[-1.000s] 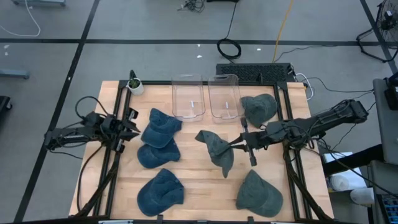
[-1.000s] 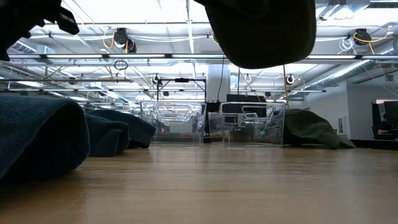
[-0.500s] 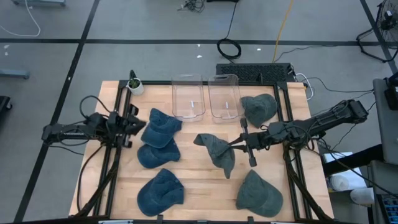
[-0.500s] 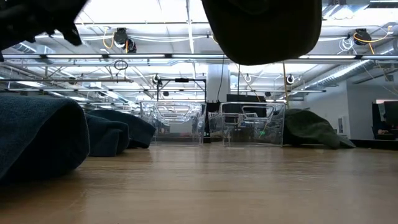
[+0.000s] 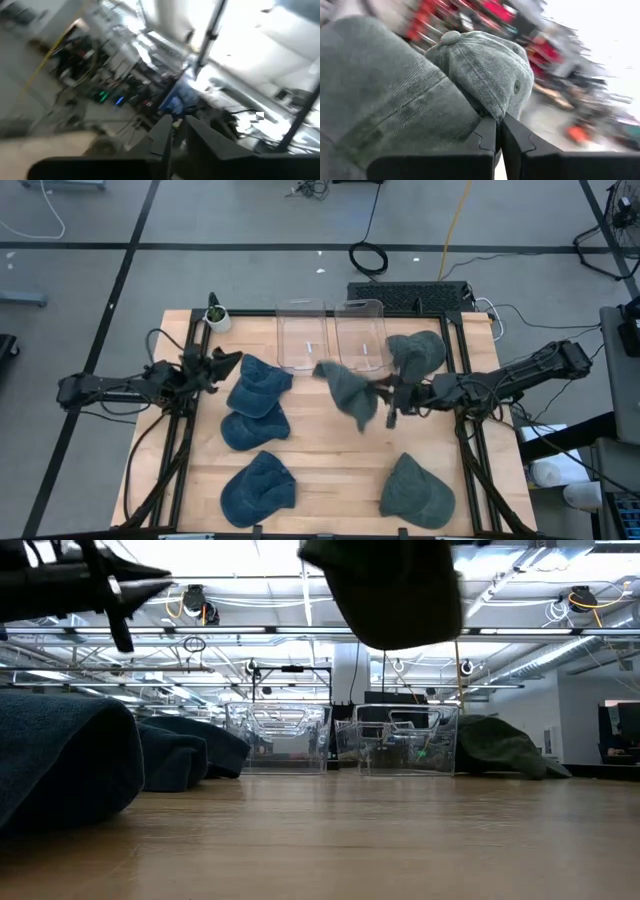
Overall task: Pick & Place hat
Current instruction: Put the middle gray cap into the left transparent bin
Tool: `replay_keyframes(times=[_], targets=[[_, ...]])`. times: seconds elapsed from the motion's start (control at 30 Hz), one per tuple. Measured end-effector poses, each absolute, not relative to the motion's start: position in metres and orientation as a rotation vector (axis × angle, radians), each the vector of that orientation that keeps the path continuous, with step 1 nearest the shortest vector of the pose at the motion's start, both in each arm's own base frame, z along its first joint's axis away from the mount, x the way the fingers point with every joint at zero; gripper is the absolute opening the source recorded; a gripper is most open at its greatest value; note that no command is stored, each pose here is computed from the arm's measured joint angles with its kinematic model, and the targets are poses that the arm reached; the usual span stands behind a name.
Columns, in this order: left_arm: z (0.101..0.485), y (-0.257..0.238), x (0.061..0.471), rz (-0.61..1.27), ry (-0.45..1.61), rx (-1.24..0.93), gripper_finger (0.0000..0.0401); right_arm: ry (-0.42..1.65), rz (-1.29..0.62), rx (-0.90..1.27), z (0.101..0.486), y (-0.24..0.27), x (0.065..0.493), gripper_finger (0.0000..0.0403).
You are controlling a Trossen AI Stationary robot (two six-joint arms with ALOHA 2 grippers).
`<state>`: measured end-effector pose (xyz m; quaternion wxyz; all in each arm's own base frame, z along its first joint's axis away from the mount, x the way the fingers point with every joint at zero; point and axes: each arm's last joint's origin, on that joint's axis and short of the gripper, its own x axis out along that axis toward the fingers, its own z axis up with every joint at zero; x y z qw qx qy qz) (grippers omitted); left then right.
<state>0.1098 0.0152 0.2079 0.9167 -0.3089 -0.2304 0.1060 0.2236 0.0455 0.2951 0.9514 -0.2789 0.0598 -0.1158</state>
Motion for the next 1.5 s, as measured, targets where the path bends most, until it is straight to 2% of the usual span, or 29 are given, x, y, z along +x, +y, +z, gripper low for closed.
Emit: replay_keyframes(times=[0.13,0.3,0.47,0.67,0.9,1.13,1.5], targets=[[0.204,0.019,0.121,0.238,-0.437,-0.709,0.0132,0.172,-0.392,-0.701,0.292,0.037,0.232,0.0000],[0.226,0.021,0.149,0.227,-0.373,-0.745,0.0217,0.192,-0.444,-0.762,0.282,0.029,0.251,0.0000],[0.259,0.019,0.199,0.149,-0.277,-0.684,0.0258,0.203,-0.490,-0.832,0.271,0.028,0.267,0.0000],[0.276,0.020,0.261,0.171,-0.148,-0.627,0.0266,0.187,-0.513,-0.864,0.270,0.032,0.270,0.0000],[0.283,0.022,0.301,0.166,-0.081,-0.615,0.0267,0.165,-0.525,-0.858,0.274,0.031,0.268,0.0000],[0.287,0.016,0.312,0.046,-0.047,-0.602,0.0267,0.177,-0.559,-0.875,0.275,0.030,0.267,0.0000],[0.292,0.016,0.310,0.057,-0.084,-0.576,0.0266,0.127,-0.662,-0.849,0.285,0.028,0.265,0.0000]])
